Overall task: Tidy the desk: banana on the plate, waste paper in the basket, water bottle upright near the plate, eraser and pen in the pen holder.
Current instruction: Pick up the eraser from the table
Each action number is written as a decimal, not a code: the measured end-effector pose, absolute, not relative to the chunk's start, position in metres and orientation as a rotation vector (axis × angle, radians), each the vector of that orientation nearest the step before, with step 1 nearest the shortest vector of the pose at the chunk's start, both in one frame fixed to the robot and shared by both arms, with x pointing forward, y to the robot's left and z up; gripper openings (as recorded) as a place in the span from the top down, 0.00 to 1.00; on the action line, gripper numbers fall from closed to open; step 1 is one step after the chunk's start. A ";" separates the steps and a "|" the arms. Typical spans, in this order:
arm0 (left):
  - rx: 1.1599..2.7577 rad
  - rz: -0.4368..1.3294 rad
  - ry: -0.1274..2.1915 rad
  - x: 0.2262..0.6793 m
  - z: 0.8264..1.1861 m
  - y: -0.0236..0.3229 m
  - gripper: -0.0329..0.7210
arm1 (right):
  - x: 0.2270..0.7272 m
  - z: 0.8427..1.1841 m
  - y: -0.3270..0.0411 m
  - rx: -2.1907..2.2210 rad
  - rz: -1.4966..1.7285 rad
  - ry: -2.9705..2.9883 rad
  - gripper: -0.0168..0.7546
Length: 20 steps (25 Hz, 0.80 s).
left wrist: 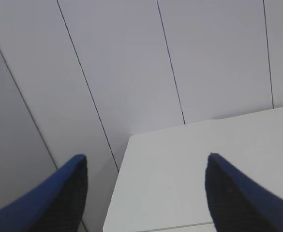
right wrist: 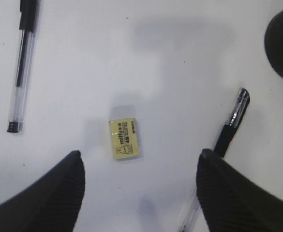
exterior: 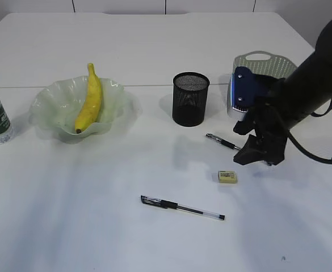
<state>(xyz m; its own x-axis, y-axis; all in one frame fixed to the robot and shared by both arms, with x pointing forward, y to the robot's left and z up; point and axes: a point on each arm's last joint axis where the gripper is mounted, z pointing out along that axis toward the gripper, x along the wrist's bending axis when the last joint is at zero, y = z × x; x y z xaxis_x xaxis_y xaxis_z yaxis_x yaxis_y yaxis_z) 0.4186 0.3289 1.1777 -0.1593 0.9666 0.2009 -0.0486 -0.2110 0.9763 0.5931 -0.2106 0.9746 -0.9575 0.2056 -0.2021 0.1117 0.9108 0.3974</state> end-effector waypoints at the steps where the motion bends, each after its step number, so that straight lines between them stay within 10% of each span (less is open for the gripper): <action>1: 1.234 1.509 1.167 0.419 1.178 0.329 0.24 | 0.594 0.970 -0.210 0.252 0.577 2.840 0.28; 20: 1.254 1.500 1.197 0.419 1.175 0.330 0.24 | 0.608 0.931 -0.188 0.164 0.544 2.810 0.28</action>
<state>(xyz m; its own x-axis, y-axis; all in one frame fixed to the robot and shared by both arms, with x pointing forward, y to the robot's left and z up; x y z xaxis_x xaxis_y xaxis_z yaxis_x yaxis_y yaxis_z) 0.4186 0.3299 1.1749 -0.1635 0.9656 0.2022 -0.0169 -0.2077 0.9781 0.6084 -0.1880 0.9315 -0.9561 0.1613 -0.2446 0.0583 0.9229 0.3807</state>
